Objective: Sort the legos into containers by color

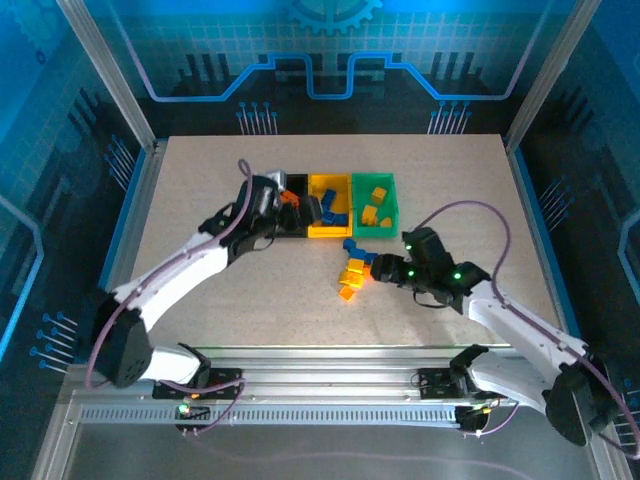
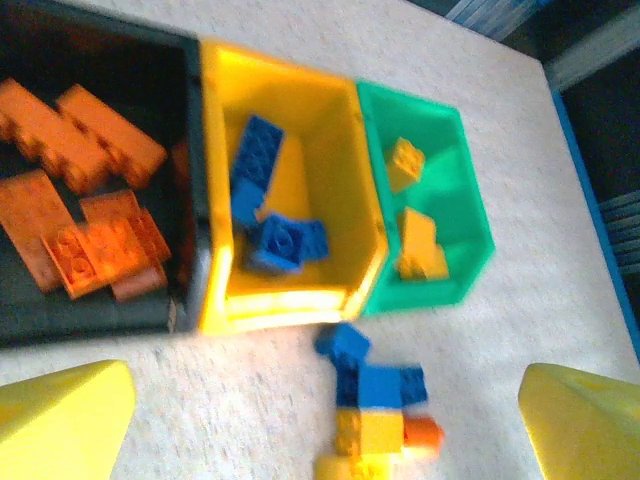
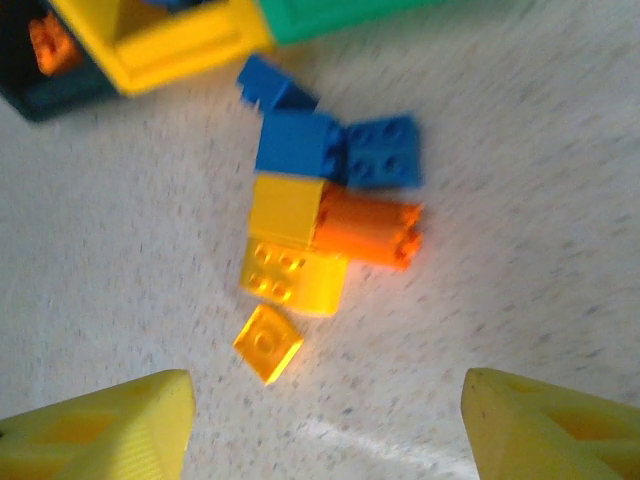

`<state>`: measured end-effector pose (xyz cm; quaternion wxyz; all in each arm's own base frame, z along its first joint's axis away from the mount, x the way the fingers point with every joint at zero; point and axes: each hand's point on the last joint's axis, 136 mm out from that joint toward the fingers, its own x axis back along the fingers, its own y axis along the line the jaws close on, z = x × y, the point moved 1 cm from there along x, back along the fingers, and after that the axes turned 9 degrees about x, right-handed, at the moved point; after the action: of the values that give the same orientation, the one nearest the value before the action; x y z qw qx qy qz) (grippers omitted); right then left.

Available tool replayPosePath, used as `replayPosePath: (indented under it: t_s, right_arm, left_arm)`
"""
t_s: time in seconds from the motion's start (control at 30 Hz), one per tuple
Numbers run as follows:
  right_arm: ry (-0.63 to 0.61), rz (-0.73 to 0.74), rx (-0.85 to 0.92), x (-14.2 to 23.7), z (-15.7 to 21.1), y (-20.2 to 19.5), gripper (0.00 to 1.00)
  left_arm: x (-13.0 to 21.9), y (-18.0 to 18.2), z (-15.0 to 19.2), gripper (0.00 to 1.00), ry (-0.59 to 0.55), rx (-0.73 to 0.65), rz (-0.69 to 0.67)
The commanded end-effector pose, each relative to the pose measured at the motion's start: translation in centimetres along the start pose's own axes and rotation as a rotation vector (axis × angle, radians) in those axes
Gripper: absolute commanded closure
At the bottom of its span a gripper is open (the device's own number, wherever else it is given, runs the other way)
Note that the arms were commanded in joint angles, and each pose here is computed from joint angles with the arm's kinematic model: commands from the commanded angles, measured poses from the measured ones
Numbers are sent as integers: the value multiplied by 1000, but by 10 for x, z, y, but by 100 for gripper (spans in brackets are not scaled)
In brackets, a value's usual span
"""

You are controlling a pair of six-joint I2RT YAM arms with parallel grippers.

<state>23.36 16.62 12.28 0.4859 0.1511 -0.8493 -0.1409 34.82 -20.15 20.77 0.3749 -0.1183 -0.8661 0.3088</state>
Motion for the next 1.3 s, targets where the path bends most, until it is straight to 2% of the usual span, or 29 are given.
replayPosePath:
  t_s: [0.0, 0.3, 0.5, 0.9, 1.1, 1.27]
  right_arm:
    - [12, 53, -17, -13, 6, 13, 27]
    - [77, 282, -70, -51, 38, 37, 28]
    - [134, 326, -83, -76, 41, 54, 28]
    - [204, 468, -118, -101, 52, 39, 31]
    - [247, 484, -130, -107, 66, 29, 39]
    - [261, 462, -118, -110, 69, 27, 52]
  left_arm:
    - [9, 20, 32, 1, 26, 68, 13]
    - [40, 71, 69, 1, -17, 147, -18]
    - [42, 81, 84, 1, 8, 164, 3]
    - [45, 91, 93, 1, 9, 145, 0]
    - [47, 92, 92, 1, 5, 137, -4]
    - [46, 93, 92, 1, -2, 144, -11]
